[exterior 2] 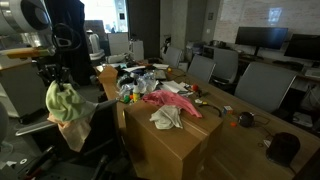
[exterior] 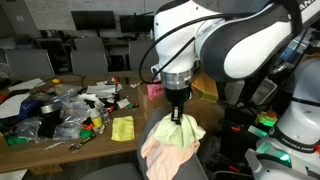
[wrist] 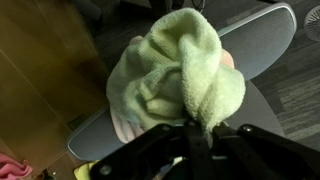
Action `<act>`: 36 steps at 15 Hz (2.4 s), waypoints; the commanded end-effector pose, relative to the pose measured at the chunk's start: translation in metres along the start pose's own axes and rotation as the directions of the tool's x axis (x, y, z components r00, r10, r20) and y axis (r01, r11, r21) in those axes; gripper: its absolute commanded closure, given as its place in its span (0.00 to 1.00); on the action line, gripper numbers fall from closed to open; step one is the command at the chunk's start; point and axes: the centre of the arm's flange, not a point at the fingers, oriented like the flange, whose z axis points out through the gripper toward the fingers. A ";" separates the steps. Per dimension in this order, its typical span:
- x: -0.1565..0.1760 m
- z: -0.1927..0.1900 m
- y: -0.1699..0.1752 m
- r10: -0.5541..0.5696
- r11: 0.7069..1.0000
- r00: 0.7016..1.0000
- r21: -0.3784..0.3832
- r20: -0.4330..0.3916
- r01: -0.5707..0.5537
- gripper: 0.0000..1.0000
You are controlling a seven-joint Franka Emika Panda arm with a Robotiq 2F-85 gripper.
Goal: Pick the clothes on the box and put them on the back rest of the chair
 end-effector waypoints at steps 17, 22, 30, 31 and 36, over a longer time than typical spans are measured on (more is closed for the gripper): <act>0.039 0.049 -0.029 0.068 0.998 0.994 -0.016 0.084 -0.067 0.99; 0.045 0.044 -0.024 0.100 0.995 0.992 -0.013 0.079 -0.099 0.62; 0.044 0.036 -0.016 0.121 0.992 0.990 -0.036 0.066 -0.119 0.03; 0.044 0.032 -0.012 0.132 0.990 0.990 -0.049 0.058 -0.129 0.00; 0.039 -0.004 0.015 0.202 0.976 0.979 -0.077 -0.007 -0.202 0.00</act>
